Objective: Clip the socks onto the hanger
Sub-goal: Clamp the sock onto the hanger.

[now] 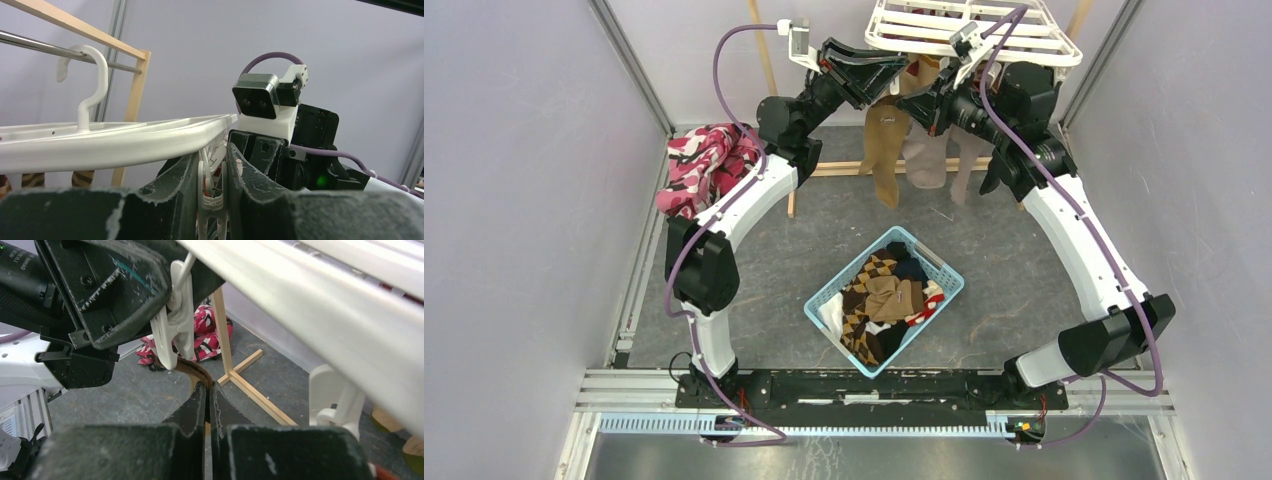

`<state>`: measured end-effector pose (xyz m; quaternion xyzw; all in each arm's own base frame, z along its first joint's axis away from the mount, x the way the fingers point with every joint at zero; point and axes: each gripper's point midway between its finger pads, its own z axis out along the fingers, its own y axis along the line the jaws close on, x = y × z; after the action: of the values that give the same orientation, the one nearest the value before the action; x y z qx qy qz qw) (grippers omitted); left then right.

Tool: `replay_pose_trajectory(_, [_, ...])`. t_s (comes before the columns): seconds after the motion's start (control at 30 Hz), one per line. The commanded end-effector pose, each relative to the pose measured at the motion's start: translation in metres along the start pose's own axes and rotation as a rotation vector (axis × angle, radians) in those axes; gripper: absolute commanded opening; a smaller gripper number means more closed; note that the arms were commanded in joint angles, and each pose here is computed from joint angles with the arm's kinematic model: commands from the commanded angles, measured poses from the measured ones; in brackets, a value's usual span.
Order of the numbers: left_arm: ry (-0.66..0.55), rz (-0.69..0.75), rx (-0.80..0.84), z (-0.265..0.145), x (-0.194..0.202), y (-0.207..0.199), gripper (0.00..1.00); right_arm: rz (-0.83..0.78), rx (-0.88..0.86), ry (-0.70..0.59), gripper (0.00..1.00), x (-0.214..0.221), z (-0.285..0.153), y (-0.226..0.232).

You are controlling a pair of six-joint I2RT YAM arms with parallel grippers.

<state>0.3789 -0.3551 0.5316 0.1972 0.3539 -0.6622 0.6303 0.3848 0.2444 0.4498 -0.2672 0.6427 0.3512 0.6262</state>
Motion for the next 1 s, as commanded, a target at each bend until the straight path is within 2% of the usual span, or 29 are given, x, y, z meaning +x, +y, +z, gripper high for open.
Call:
replay_pose_trajectory(0.0, [-0.026, 0.024, 0.072, 0.007, -0.016, -0.019, 0.25, -0.045, -0.034, -0.053, 0.0, -0.019, -0.01, 0.012])
replay_pose_trajectory(0.97, [-0.019, 0.02, 0.082, 0.003, -0.012, -0.02, 0.25, 0.014, -0.014, -0.146, 0.0, -0.052, -0.013, 0.009])
